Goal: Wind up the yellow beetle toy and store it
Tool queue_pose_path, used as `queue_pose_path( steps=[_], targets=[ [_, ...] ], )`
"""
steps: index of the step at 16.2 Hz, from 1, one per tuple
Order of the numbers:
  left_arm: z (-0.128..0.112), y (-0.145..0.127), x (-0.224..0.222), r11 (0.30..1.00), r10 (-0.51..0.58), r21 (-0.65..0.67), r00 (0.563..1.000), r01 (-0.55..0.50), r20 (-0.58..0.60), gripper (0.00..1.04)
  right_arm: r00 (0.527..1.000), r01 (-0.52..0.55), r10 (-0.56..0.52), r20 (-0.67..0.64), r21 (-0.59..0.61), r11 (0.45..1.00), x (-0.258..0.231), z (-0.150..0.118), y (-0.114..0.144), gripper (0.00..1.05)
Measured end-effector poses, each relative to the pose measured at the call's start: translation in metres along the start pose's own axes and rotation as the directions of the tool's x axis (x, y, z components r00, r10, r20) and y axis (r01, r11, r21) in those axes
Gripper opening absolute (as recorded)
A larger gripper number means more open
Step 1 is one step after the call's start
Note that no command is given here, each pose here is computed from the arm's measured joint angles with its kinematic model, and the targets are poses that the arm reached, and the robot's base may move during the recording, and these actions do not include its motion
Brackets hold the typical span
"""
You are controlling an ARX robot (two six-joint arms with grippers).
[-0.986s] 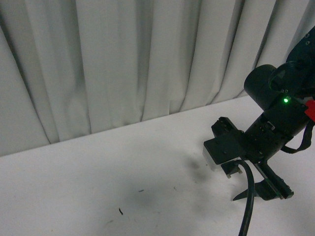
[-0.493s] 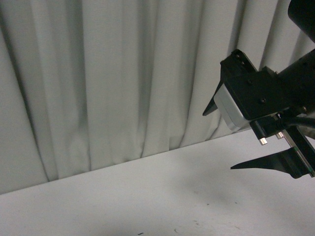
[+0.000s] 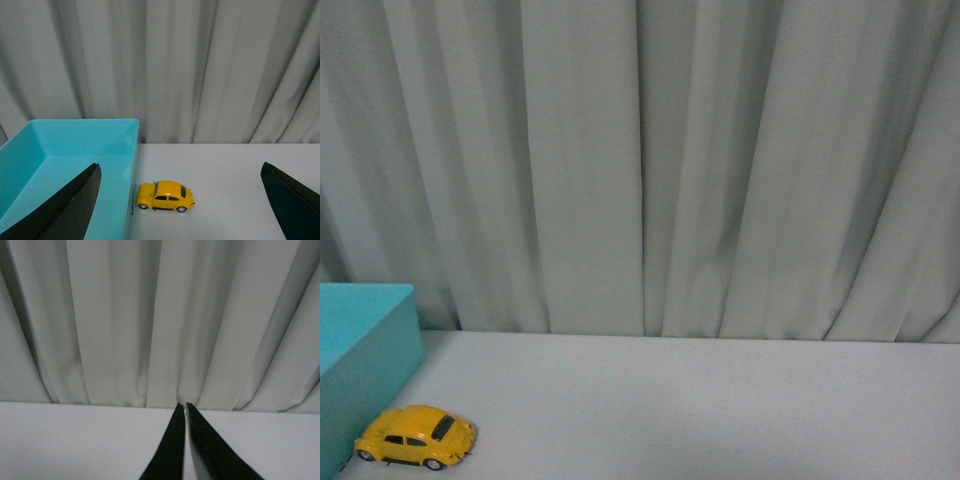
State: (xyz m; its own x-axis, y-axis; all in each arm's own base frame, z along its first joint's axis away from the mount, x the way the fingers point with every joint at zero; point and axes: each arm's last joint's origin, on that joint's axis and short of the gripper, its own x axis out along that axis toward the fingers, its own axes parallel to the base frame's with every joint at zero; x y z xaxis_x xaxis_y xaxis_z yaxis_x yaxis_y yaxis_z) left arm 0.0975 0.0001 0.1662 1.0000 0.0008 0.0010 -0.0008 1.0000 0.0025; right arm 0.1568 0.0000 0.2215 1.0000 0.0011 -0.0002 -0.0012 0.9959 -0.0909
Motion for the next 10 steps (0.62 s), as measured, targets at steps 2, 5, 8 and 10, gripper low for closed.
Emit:
queue_pose_path(
  steps=[2,5,8,10],
  targets=[
    [0.0,0.0,0.0,1.0,0.0,0.0,1.0,0.0,0.0,0.98,1.0,0.001,0.0,-0.013,0.055,0.999,-0.009,-0.015,0.001,0.02],
    [0.0,0.0,0.0,1.0,0.0,0.0,1.0,0.0,0.0,0.98,1.0,0.001,-0.001,-0.002,0.072,0.997,-0.02,-0.026,0.002,0.02],
    [0.0,0.0,0.0,1.0,0.0,0.0,1.0,0.0,0.0,0.98,1.0,0.001,-0.001,-0.002,0.073,0.997,-0.028,-0.035,0.003,0.02],
    [0.0,0.0,0.0,1.0,0.0,0.0,1.0,0.0,0.0,0.98,1.0,0.001,-0.001,-0.003,0.074,0.997,-0.032,-0.039,0.004,0.02]
  ],
)
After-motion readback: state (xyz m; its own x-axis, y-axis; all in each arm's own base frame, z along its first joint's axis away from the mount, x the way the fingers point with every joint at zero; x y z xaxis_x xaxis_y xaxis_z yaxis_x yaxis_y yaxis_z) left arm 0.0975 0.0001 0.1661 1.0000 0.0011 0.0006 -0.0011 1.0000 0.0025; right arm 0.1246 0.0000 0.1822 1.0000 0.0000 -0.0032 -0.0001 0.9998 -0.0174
